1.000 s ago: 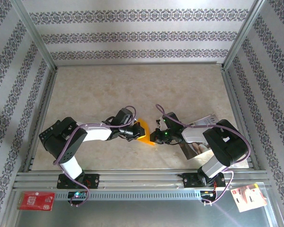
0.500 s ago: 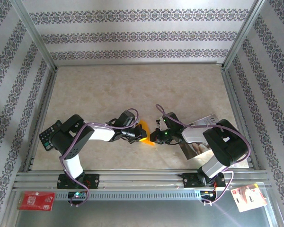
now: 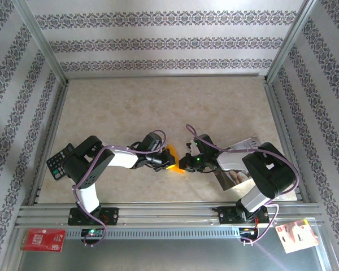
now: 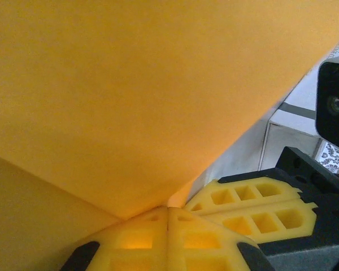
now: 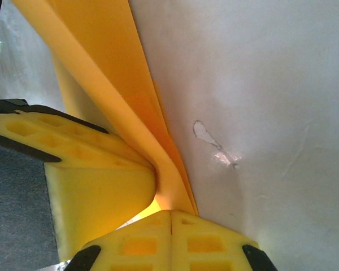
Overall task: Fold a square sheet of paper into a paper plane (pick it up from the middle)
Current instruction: Fourth fold the wing at the center of the table.
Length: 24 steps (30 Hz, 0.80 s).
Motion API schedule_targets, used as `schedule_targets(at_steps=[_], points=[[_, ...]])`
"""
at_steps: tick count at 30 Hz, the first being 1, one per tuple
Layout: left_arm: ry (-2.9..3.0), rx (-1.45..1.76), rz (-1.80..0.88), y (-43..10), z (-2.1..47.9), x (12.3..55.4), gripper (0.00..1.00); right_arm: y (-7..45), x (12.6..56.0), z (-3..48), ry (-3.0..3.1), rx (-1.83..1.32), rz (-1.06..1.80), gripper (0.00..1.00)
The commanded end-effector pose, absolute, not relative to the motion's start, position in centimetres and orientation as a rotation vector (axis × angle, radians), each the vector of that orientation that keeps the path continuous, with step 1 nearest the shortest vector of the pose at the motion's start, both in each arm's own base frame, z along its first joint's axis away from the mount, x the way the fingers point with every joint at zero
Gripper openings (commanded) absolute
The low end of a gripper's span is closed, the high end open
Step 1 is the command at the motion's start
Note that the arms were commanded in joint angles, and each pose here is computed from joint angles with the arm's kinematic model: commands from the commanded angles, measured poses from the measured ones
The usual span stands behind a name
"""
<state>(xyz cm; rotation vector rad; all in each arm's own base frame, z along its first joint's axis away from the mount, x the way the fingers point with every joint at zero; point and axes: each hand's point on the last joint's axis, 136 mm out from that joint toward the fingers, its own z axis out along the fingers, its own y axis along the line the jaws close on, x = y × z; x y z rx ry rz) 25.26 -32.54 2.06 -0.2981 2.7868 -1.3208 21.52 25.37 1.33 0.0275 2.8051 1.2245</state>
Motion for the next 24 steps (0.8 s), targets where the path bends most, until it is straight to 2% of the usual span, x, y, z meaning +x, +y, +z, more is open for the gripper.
schedule_targets(at_steps=[1, 12, 24], points=[[2.832, -0.286, -1.216, -32.0, 1.0, 25.1, 0.00, 22.1, 19.7, -3.1, 2.962, 0.126, 0.966, 0.01], [2.869, -0.202, -1.048, -31.0, 0.8, 26.0, 0.00, 20.9, 18.4, -4.2, 3.042, 0.157, 0.886, 0.00], [2.853, -0.218, -1.035, -29.4, 1.0, 27.9, 0.00, 20.3, 18.0, -4.8, 3.078, 0.188, 0.852, 0.00]])
